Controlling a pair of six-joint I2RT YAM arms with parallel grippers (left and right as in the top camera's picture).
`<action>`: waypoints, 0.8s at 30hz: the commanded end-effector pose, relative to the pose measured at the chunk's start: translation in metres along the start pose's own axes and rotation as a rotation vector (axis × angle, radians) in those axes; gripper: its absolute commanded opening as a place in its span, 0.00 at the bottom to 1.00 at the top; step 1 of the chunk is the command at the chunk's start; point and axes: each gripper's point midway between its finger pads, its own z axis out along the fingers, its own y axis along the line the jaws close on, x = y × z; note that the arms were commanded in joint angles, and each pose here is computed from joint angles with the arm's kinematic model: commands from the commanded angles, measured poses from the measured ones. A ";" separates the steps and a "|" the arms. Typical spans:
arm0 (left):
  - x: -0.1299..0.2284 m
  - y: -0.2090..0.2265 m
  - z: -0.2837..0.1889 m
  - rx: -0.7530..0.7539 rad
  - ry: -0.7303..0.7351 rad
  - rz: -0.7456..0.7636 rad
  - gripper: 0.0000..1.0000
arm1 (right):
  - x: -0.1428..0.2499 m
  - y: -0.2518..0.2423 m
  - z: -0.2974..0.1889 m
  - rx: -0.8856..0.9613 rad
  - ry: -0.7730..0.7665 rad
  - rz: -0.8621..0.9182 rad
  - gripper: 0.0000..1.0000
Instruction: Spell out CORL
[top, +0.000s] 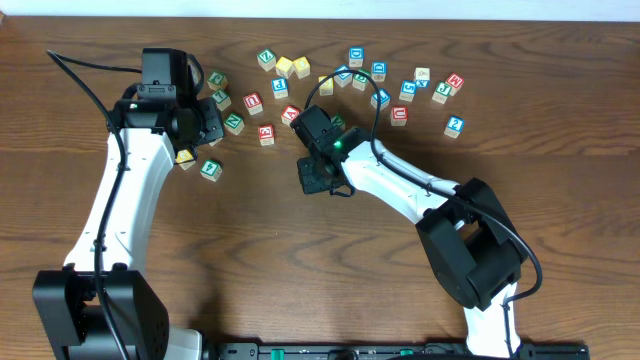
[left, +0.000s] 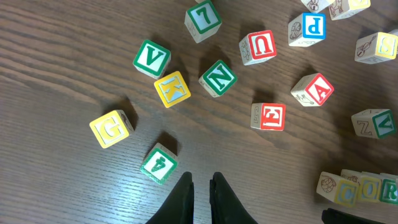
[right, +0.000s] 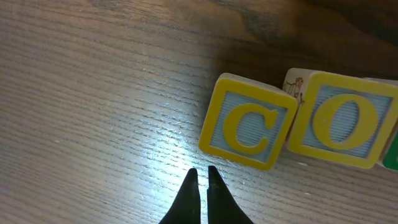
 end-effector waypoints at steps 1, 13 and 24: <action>-0.006 0.003 -0.005 -0.010 -0.024 0.008 0.11 | -0.002 0.000 0.004 0.018 -0.007 0.009 0.01; -0.006 0.003 -0.005 -0.010 -0.024 0.008 0.11 | -0.006 -0.004 0.004 0.031 -0.024 0.013 0.01; -0.006 0.003 -0.005 -0.010 -0.023 0.008 0.11 | -0.014 -0.010 0.003 0.035 -0.045 0.029 0.01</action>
